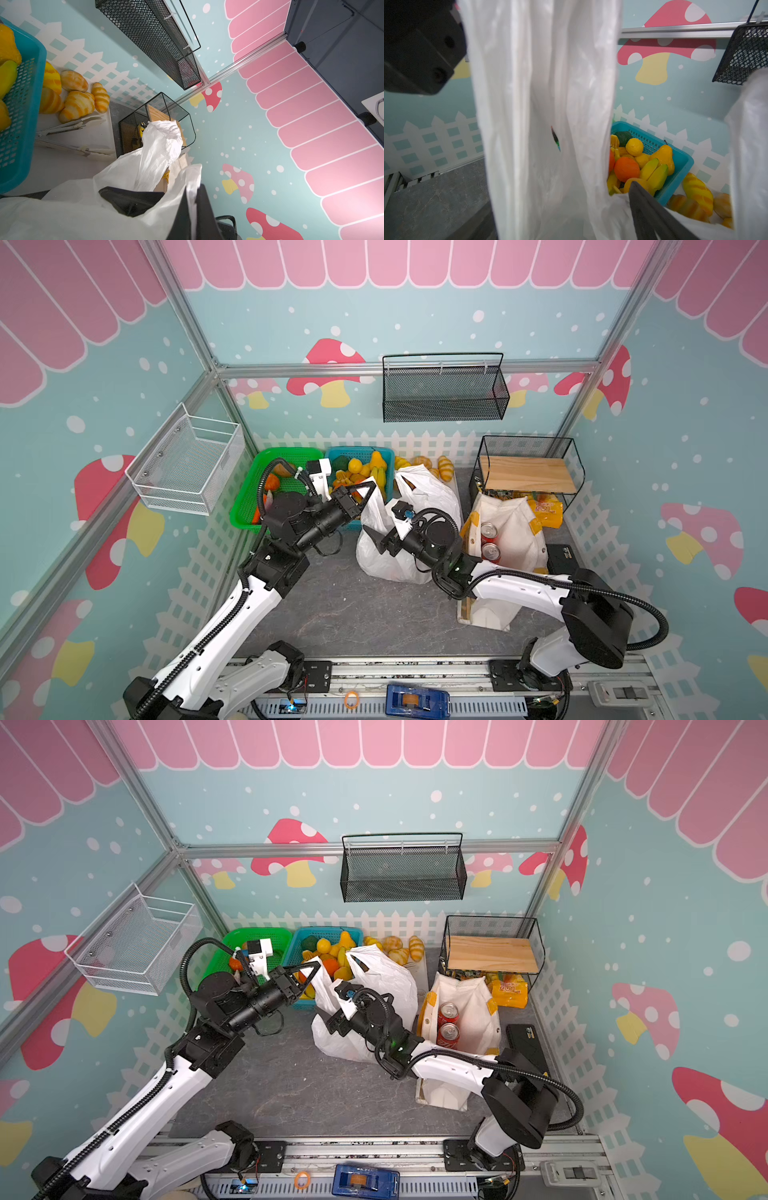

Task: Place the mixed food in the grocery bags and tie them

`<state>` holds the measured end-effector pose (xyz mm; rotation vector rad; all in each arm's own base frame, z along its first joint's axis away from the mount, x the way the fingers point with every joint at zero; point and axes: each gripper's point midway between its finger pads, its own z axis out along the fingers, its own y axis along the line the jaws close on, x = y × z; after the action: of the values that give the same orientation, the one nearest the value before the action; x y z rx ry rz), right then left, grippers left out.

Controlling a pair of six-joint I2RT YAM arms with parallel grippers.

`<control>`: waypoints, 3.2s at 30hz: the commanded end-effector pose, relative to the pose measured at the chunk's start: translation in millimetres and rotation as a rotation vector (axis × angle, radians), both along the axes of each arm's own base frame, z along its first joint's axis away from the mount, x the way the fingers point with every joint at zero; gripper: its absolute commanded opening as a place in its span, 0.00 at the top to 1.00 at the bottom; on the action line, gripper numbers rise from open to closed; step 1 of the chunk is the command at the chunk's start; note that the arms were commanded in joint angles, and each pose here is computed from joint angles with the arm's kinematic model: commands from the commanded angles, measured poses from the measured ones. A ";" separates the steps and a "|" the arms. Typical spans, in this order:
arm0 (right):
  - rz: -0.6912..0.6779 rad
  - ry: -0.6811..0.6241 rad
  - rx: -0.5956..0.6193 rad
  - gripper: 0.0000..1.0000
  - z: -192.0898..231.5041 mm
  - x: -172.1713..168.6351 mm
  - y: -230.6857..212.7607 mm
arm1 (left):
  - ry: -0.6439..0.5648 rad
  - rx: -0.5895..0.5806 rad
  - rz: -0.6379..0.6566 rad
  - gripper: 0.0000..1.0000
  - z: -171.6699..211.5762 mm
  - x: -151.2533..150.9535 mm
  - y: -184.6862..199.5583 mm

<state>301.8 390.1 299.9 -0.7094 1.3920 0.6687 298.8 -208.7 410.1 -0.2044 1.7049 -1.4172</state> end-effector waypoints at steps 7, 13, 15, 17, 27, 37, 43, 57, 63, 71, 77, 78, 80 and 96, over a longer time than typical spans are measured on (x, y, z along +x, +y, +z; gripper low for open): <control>-0.201 0.035 0.146 0.16 35.4 23.0 4.4 | 0.026 -0.094 -0.008 1.00 4.5 2.2 -0.3; -0.457 0.096 0.212 0.25 39.7 48.0 -11.6 | 0.032 -0.103 -0.001 1.00 3.9 0.0 1.9; -0.538 0.129 0.221 0.31 25.8 57.2 -18.8 | 0.030 -0.110 0.009 1.00 5.1 -0.7 4.1; -0.574 0.166 0.209 0.37 5.4 60.6 -21.7 | 0.032 -0.113 0.017 1.00 5.2 -1.1 5.9; -0.490 0.213 0.041 0.39 -59.3 45.9 -18.2 | 0.004 -0.066 0.037 1.00 11.2 4.3 12.1; -0.154 0.012 -0.184 0.03 2.7 -3.0 -1.3 | -0.050 0.042 0.041 1.00 17.6 24.0 25.0; -0.057 -0.080 -0.297 0.02 37.3 -27.9 -13.0 | -0.053 0.067 0.027 1.00 16.7 31.6 26.6; -0.158 -0.136 -0.310 0.03 90.2 -8.8 -135.0 | -0.043 0.110 0.047 1.00 9.1 34.2 33.8; -0.149 -0.112 -0.305 0.06 76.9 23.1 -148.2 | -0.027 0.115 0.047 1.00 4.6 34.8 33.8; -0.027 -0.088 -0.194 0.36 69.8 3.0 -129.5 | -0.012 0.122 0.051 1.00 -0.8 38.5 33.5; 0.000 -0.044 -0.211 0.43 50.5 10.2 -109.8 | -0.011 0.127 0.050 1.00 -0.7 38.5 33.5; -0.001 -0.044 -0.211 0.43 50.2 13.6 -107.7 | -0.012 0.128 0.050 1.00 -0.6 38.0 33.1; 0.012 -0.046 -0.207 0.44 51.9 19.7 -100.8 | -0.008 0.132 0.054 1.00 -1.5 38.5 34.3; 0.324 -0.049 -0.086 1.00 62.3 -28.4 -99.7 | -0.142 0.336 0.198 0.58 5.8 28.4 67.7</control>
<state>301.7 288.5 339.7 -0.9618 1.4167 0.6941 337.9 -156.7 389.9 -0.1697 1.8018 -1.1113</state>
